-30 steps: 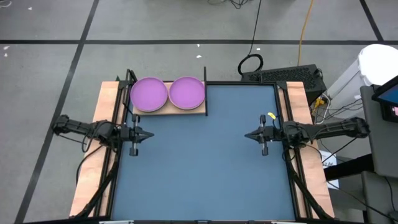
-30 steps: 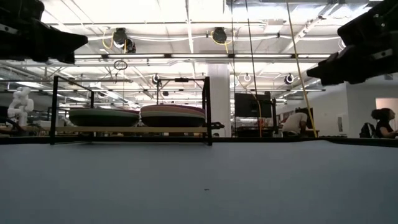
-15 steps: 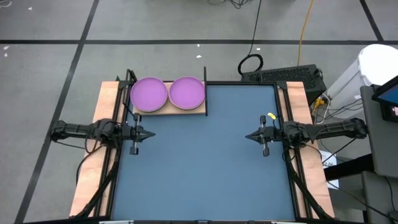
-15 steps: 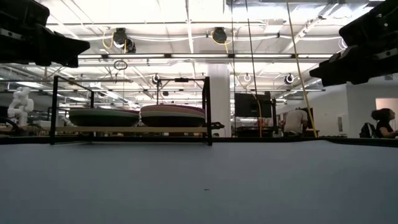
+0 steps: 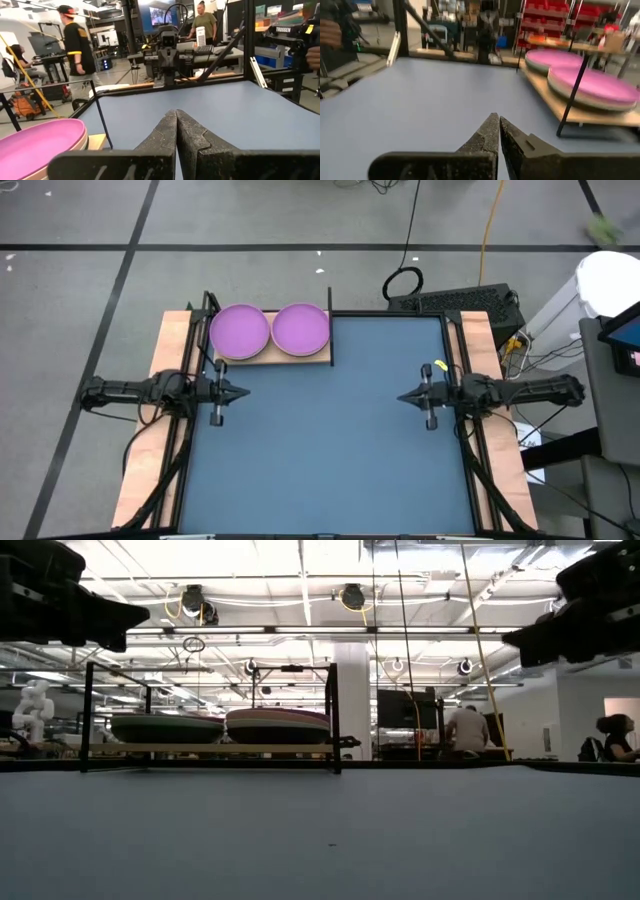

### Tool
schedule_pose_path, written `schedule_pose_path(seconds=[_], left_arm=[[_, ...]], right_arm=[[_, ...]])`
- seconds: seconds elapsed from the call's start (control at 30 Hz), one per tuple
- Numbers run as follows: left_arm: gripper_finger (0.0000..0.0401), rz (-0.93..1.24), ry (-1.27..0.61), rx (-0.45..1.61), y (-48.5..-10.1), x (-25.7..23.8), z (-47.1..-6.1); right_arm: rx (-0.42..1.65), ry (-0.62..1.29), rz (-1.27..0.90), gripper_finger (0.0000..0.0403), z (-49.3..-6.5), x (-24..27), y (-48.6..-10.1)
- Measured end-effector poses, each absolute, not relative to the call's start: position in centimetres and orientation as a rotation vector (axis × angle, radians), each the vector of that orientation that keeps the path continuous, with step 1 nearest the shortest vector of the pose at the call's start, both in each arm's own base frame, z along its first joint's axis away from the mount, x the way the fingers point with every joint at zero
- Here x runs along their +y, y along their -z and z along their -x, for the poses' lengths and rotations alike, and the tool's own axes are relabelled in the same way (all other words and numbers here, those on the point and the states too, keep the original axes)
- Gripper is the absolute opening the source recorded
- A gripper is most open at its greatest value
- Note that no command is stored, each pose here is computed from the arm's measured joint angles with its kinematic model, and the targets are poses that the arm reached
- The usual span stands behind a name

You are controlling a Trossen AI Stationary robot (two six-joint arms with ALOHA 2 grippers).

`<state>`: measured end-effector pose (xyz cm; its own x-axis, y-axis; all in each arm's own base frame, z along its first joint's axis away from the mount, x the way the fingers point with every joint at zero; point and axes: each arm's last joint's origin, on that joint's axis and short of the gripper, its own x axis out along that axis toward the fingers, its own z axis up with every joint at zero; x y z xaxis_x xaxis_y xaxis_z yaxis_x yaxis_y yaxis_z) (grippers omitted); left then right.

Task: Place and stack plates onto a shelf
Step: Return to Home Position

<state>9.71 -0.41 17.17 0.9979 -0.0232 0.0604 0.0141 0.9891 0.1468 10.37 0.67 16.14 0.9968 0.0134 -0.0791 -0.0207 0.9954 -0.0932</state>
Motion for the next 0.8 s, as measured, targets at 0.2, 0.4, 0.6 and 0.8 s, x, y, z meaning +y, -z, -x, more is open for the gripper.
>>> schedule_pose_path(seconds=[0.2, 0.4, 0.6, 0.8], left_arm=[[0.0001, -0.147, 0.016, -0.061, -17.16, -0.39, -9.71], [0.0001, -0.147, 0.018, -0.034, -16.91, -0.39, -9.73], [0.0001, -0.147, 0.007, -0.022, -16.83, -0.35, -9.75], [0.0001, -0.111, 0.004, -0.019, -16.81, -0.34, -9.75]], right_arm=[[-0.012, -0.081, 0.115, 0.0000, -9.72, 0.81, -16.81], [-0.016, -0.089, 0.139, 0.0000, -9.66, 0.83, -16.81], [-0.016, -0.088, 0.143, 0.0000, -9.66, 0.83, -16.81], [-0.028, -0.084, 0.168, 0.0000, -9.66, 0.82, -16.91]])
